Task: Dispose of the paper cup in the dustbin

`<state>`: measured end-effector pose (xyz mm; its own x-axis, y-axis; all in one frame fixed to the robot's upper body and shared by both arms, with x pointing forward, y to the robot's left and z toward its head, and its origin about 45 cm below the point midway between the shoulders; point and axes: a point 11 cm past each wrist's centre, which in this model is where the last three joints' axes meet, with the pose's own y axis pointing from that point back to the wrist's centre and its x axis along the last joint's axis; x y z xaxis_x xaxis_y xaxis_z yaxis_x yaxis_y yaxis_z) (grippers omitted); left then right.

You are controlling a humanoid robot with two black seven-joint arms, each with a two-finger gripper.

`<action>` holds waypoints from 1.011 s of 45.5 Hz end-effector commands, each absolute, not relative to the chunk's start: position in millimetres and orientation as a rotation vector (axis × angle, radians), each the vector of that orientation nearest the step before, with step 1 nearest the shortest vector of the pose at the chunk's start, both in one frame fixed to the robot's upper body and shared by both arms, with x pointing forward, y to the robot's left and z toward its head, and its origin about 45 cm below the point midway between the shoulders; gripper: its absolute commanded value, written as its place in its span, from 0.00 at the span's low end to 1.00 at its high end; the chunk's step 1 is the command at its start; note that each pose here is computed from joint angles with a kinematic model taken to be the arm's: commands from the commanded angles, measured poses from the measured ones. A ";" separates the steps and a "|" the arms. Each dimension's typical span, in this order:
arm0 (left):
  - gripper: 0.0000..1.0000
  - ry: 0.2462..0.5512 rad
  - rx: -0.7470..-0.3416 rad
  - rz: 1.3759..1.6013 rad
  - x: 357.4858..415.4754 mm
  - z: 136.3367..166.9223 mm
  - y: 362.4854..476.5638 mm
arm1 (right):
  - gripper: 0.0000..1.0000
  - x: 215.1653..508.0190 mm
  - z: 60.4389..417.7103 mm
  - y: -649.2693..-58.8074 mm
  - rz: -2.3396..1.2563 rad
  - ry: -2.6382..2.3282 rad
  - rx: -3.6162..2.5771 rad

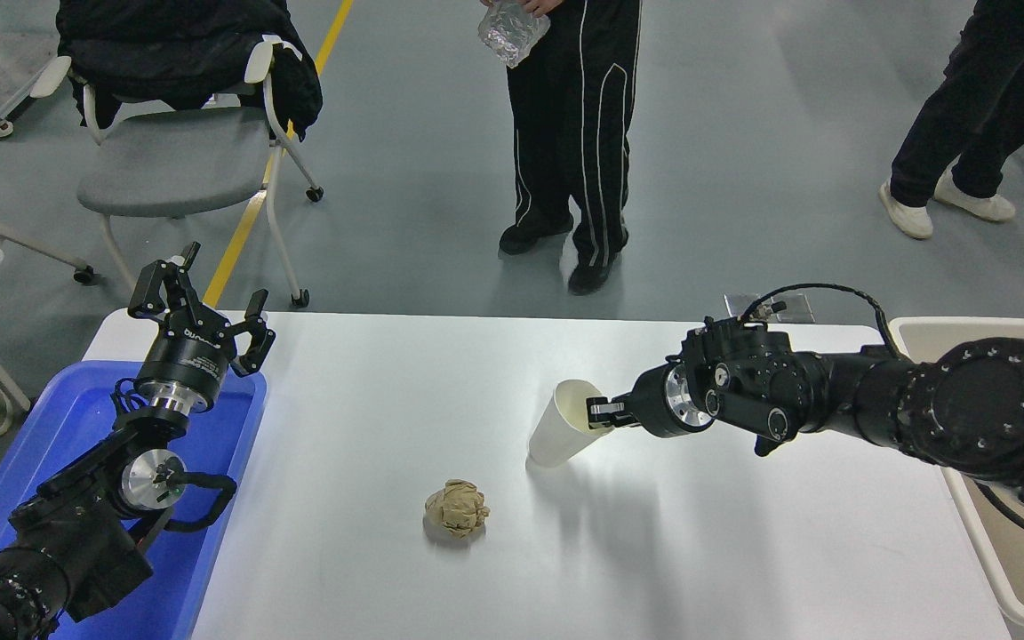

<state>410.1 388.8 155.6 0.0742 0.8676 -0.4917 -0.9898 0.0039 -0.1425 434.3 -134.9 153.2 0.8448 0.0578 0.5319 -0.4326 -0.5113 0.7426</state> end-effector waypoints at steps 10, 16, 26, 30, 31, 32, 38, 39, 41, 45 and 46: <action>1.00 0.297 -0.513 1.489 410.1 155.6 388.8 | 0.00 453.6 210.1 -100.9 0.615 -0.381 2.222; 1.00 0.297 -0.513 1.489 410.1 155.6 388.8 | 0.00 463.1 227.3 -111.6 0.573 -0.456 2.274; 1.00 0.298 -0.512 1.488 410.1 155.5 388.7 | 0.00 489.1 270.9 -152.4 0.523 -0.698 2.357; 1.00 0.297 -0.513 1.489 410.1 155.6 388.8 | 0.00 500.0 289.2 -181.4 0.501 -0.831 2.369; 1.00 0.297 -0.513 1.489 410.1 155.6 388.8 | 0.00 502.2 293.7 -189.2 0.495 -0.863 2.369; 1.00 0.298 -0.512 1.488 410.1 155.5 388.7 | 0.00 504.1 297.4 -196.1 0.486 -0.894 2.371; 1.00 0.297 -0.513 1.489 410.1 155.6 388.8 | 0.00 514.5 317.0 -251.2 0.436 -1.101 2.343; 1.00 0.297 -0.513 1.489 410.1 155.6 388.8 | 0.00 515.5 319.2 -261.7 0.427 -1.136 2.333; 1.00 0.297 -0.513 1.489 410.1 155.6 388.8 | 0.00 517.5 322.9 -281.9 0.407 -1.209 2.313; 1.00 0.297 -0.513 1.489 410.1 155.6 388.8 | 0.00 517.7 324.7 -323.1 0.366 -1.342 2.259; 1.00 0.297 -0.513 1.489 410.1 155.6 388.8 | 0.00 517.3 324.1 -332.3 0.356 -1.372 2.244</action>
<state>410.1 388.8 155.6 0.0741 0.8675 -0.4918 -0.9899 0.0040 -0.1420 511.3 -235.7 301.6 0.6535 -0.5731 0.4945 -0.7533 -0.5562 0.3509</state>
